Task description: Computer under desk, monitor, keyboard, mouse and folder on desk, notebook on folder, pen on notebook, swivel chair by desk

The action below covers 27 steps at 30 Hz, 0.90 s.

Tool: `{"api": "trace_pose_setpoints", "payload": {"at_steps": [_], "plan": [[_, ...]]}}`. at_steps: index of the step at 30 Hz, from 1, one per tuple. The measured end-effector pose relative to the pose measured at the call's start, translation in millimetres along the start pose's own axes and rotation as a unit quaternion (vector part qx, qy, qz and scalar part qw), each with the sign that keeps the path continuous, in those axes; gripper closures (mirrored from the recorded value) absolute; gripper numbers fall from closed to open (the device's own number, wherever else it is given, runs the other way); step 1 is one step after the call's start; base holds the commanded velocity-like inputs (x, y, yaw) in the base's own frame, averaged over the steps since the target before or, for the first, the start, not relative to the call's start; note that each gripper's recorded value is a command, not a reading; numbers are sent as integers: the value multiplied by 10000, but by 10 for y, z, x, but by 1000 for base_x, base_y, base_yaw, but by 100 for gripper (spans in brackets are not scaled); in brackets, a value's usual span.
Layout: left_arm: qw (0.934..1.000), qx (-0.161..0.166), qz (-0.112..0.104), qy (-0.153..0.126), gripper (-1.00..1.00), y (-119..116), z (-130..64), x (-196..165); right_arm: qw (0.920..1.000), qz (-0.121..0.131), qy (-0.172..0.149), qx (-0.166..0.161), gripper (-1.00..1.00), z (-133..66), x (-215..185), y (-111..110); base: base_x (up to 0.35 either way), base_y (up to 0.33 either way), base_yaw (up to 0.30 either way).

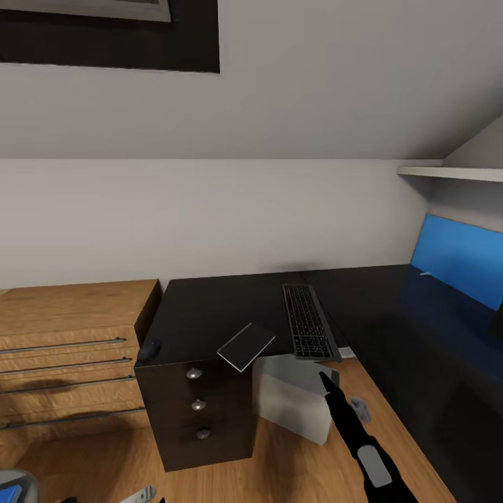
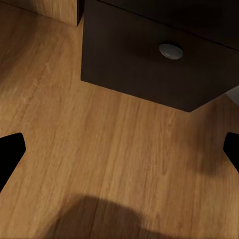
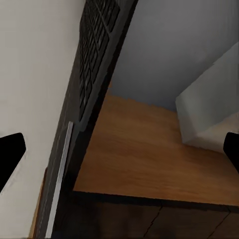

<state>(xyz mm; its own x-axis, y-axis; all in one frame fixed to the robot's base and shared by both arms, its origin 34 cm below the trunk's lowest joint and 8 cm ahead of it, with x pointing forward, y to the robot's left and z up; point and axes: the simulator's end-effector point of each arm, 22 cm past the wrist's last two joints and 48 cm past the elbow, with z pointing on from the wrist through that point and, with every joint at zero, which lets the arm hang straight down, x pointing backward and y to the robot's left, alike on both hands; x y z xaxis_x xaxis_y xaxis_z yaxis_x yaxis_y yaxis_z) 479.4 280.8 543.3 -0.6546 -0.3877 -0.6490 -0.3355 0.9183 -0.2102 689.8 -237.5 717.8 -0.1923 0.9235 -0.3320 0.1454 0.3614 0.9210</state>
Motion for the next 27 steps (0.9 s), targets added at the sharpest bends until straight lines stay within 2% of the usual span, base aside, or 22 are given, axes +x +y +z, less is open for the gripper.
{"api": "trace_pose_setpoints", "payload": {"at_steps": [2,4,7,9,15,21,27], "plan": [[10000,0,2,0,-100,0,0,0,9996,263,80,-23,-100,-4,31,6,0,0,0],[10000,0,-2,0,-100,1,0,0,9968,717,331,-79,-100,-10,136,39,0,0,0],[10000,-1,-4,1,-100,2,0,1,9932,1052,486,-134,-100,-17,198,73,0,0,0],[10000,-4,-7,-1,-100,4,0,-1,9916,1173,525,-150,-100,-21,213,83,0,0,0],[10000,-14,-11,-4,-100,17,0,-2,9905,1255,545,-166,-100,-21,221,94,1,0,0],[10000,-10,-12,-9,-100,18,-2,-6,9904,1263,533,-185,-100,-25,215,102,194,0,0],[10000,36,44,9,-100,-32,-1,13,9903,1267,534,-194,-100,-22,212,106,54,0,0]]}}
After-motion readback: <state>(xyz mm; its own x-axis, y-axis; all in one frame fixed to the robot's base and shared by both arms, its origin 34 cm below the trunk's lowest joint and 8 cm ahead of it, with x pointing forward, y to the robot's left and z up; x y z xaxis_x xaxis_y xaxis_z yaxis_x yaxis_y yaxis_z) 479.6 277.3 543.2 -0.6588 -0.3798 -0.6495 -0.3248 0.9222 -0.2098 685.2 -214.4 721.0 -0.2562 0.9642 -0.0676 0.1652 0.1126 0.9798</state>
